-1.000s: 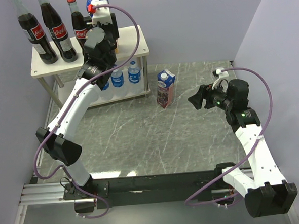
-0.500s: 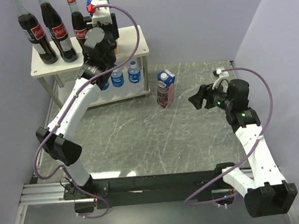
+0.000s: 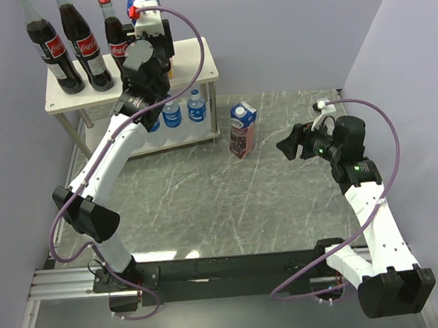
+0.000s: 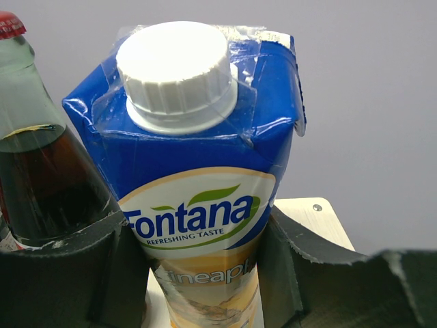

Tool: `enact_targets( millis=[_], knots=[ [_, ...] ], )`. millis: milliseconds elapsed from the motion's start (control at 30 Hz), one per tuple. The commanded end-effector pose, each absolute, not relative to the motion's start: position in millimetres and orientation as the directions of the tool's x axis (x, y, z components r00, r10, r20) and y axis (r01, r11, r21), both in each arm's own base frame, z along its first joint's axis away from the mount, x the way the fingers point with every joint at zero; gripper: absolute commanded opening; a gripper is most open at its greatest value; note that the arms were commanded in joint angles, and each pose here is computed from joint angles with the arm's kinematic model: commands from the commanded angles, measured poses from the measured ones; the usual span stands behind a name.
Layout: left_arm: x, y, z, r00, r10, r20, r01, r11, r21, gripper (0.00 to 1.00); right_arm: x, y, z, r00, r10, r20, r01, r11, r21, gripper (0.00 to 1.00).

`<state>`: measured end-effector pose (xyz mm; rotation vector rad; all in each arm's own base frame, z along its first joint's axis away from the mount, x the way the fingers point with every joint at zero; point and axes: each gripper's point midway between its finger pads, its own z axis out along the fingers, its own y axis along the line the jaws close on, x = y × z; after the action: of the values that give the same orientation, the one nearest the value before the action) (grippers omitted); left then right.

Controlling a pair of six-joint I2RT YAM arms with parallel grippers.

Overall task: Place and organize the beverage onto the shelf
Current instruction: Place the drink on the shelf.

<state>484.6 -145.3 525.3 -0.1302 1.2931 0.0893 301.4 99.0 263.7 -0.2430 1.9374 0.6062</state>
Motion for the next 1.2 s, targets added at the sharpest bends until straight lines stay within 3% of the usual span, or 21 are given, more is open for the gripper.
enact_targets(
  millis=[0, 267, 667, 1167],
  knots=[
    [441, -124, 615, 0.514, -0.151, -0.844, -0.069, 0.974, -0.216, 0.42, 306, 99, 274, -0.390, 0.101, -0.915, -0.447, 0.848, 0.284, 0.79],
    [448, -131, 617, 0.504, -0.148, -0.851, -0.058, 0.977, -0.205, 0.34, 306, 98, 275, -0.389, 0.102, -0.916, -0.445, 0.850, 0.284, 0.79],
    [449, -131, 614, 0.497, -0.152, -0.854, -0.055, 0.977, -0.206, 0.47, 306, 97, 276, -0.388, 0.105, -0.916, -0.446, 0.848, 0.286, 0.79],
    [450, -131, 609, 0.493, -0.152, -0.857, -0.059, 0.976, -0.207, 0.57, 307, 97, 275, -0.387, 0.104, -0.916, -0.445, 0.849, 0.285, 0.79]
  ],
)
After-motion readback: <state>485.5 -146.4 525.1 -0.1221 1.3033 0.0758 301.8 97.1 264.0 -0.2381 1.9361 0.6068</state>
